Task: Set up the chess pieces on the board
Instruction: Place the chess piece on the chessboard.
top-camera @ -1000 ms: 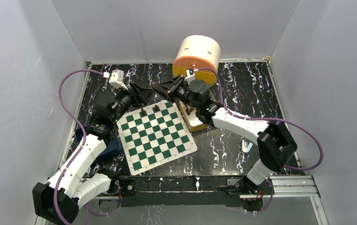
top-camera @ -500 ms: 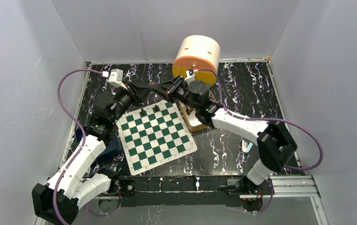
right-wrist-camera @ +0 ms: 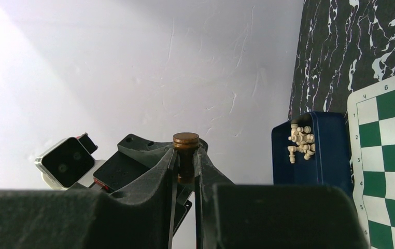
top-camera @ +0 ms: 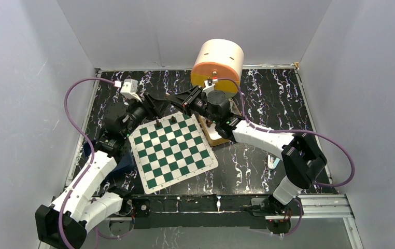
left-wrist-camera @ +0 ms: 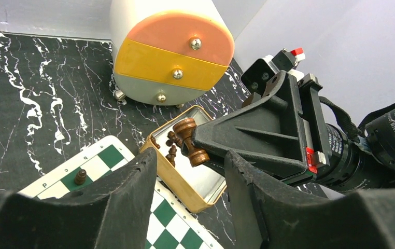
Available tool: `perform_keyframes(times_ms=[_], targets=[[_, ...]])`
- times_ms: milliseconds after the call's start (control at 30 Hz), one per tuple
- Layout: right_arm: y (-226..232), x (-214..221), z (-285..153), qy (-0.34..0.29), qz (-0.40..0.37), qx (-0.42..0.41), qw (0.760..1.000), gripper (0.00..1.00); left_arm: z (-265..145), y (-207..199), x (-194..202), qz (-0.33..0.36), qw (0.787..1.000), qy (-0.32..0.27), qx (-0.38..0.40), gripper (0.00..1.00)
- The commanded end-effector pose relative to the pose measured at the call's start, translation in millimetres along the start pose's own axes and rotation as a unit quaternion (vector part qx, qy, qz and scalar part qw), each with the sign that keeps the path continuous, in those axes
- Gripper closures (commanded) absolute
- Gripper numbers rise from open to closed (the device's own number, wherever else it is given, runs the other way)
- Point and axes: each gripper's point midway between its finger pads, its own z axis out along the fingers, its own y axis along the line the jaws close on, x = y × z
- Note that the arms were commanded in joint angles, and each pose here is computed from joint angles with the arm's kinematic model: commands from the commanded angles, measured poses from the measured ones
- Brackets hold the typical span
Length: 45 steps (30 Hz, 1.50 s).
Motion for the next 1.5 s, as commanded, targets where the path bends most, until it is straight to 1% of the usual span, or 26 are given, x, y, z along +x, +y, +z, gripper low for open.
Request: perform_keyframes(times_ms=[0,233,433,667,767,933,1100,1267,1400,1467], targets=[[31,15,-2,0.026,0.001,-0.049,0.998,0.83,-2,-8,-14,0.023,1.000,-0.015,0.012,0.52],[31,19,-5,0.032,0.007,-0.052,0.998,0.83,0,-5,-18,0.032,0.999,-0.016,0.001,0.60],[33,22,-5,0.037,0.003,-0.053,0.998,0.83,1,-3,-21,0.039,0.999,-0.020,-0.006,0.60],[19,37,-6,0.055,0.006,-0.039,0.998,0.83,5,2,-25,0.052,0.998,-0.025,-0.018,0.61],[15,43,-7,0.062,0.006,-0.036,0.997,0.83,5,3,-24,0.054,0.998,-0.024,-0.019,0.68],[6,47,-13,0.068,0.004,-0.026,0.997,0.82,2,3,-22,0.054,0.998,-0.025,-0.020,0.88],[-7,50,-19,0.073,0.004,-0.014,0.997,0.81,-5,9,-20,0.057,0.997,-0.023,-0.035,1.00],[-25,53,-27,0.076,0.004,0.004,0.997,0.78,-11,18,-10,0.056,0.997,-0.006,-0.057,1.00],[-32,52,-33,0.071,-0.008,0.011,0.997,0.74,-16,26,2,0.060,0.996,0.019,-0.071,1.00],[-36,51,-35,0.067,-0.014,0.017,0.997,0.71,-18,28,6,0.057,0.995,0.031,-0.078,1.00]])
